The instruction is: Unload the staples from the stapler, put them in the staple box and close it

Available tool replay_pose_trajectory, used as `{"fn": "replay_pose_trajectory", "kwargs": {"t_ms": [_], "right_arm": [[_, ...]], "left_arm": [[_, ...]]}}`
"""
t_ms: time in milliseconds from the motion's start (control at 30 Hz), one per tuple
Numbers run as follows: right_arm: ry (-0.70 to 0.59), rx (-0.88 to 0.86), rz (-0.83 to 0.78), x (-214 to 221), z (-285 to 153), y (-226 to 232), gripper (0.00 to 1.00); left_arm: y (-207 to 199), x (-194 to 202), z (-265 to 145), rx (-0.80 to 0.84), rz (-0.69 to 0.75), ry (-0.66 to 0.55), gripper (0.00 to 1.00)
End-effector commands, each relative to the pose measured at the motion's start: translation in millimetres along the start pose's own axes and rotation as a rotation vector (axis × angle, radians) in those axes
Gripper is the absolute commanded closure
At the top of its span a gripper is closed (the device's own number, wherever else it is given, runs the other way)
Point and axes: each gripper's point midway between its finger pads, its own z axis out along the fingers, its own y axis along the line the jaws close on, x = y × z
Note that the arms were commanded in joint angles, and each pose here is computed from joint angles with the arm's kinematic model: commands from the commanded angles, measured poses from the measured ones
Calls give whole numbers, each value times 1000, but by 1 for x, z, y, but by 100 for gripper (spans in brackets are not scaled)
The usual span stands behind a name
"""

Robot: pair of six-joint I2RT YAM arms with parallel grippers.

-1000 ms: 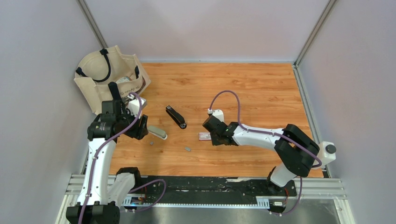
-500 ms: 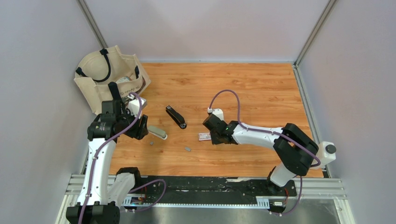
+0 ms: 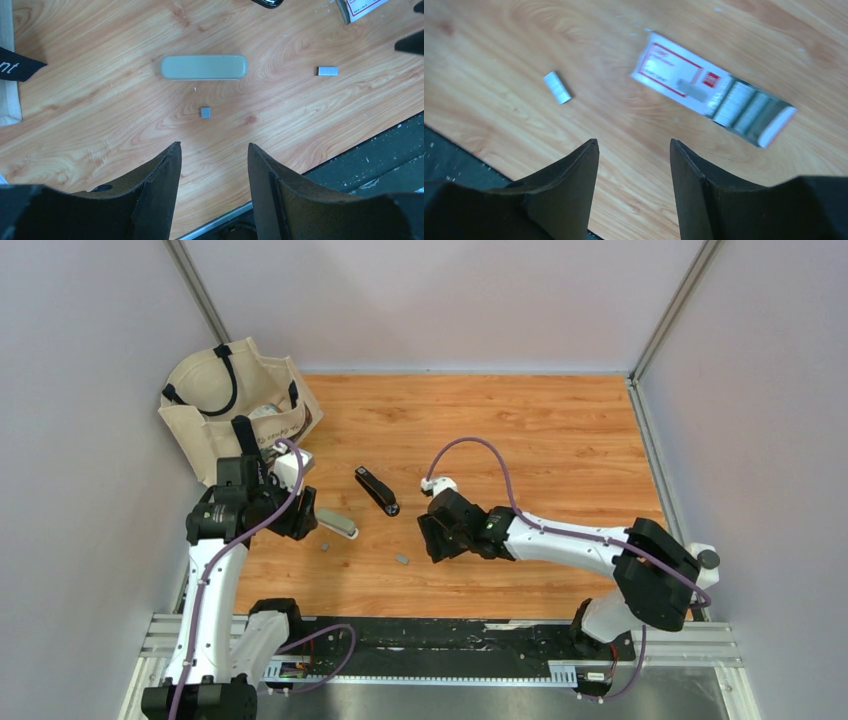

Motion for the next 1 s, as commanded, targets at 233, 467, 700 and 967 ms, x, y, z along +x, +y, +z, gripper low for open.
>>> {"fn": "replay_pose_trajectory", "kwargs": {"t_ms": [233, 467, 700, 967], "right_arm": [[48, -227, -389, -5, 17, 88, 44], [82, -182, -462, -2, 39, 99, 46], [90, -148, -489, -2, 48, 97, 48], [126, -119, -518, 3, 58, 92, 51]], "left_arm": [[-3, -12, -14, -10, 16, -45, 40], [0, -8, -12, -26, 16, -38, 40], [1, -7, -10, -28, 16, -29, 40], [2, -6, -9, -30, 16, -28, 40]]}}
